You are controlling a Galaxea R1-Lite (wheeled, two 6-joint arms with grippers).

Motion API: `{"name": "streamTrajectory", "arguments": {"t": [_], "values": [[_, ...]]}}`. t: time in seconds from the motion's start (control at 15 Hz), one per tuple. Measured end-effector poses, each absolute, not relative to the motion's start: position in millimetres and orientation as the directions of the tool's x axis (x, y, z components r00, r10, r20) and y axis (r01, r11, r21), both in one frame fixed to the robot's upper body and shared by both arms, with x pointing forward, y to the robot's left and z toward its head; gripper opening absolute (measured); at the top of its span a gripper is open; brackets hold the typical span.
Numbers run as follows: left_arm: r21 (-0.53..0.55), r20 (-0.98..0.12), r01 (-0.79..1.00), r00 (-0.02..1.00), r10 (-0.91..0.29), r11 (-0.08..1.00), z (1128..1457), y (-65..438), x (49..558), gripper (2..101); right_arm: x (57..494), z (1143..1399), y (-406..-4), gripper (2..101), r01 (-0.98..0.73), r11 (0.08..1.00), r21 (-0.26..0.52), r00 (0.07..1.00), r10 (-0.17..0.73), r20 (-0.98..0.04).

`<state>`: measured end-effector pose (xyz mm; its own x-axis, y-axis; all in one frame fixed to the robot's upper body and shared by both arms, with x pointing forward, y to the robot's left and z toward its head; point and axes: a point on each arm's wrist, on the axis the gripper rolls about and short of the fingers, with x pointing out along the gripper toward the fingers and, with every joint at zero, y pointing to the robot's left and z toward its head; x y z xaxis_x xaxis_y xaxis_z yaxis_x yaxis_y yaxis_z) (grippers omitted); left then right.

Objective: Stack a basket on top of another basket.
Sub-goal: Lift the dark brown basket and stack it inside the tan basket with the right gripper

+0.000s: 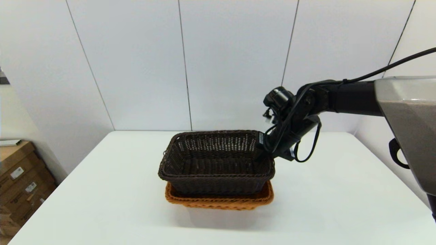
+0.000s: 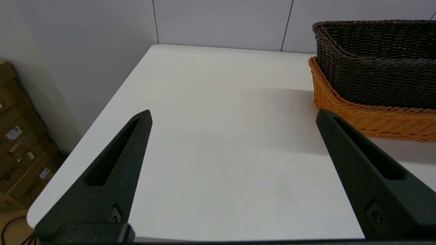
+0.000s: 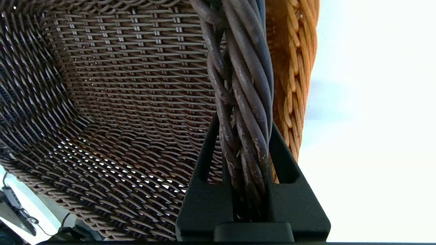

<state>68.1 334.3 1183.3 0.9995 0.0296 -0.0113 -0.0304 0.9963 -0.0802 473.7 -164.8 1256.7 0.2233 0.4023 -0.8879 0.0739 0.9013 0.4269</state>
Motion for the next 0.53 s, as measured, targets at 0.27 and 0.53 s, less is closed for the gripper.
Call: {"name": "streamTrajectory", "arguments": {"t": [0.27, 0.53], "values": [[-0.08, -0.011, -0.03, 0.999, 0.03, 0.996, 1183.3, 334.3, 68.1, 97.8, 478.0, 1249.4, -167.8, 14.5, 0.087, 0.901, 0.424, 0.218, 0.398, -0.891], [-0.08, -0.011, -0.03, 1.0, 0.029, 0.996, 1183.3, 334.3, 68.1, 97.8, 480.1, 1244.8, -169.7, 14.5, 0.098, 0.905, 0.415, 0.213, 0.388, -0.897]]}}
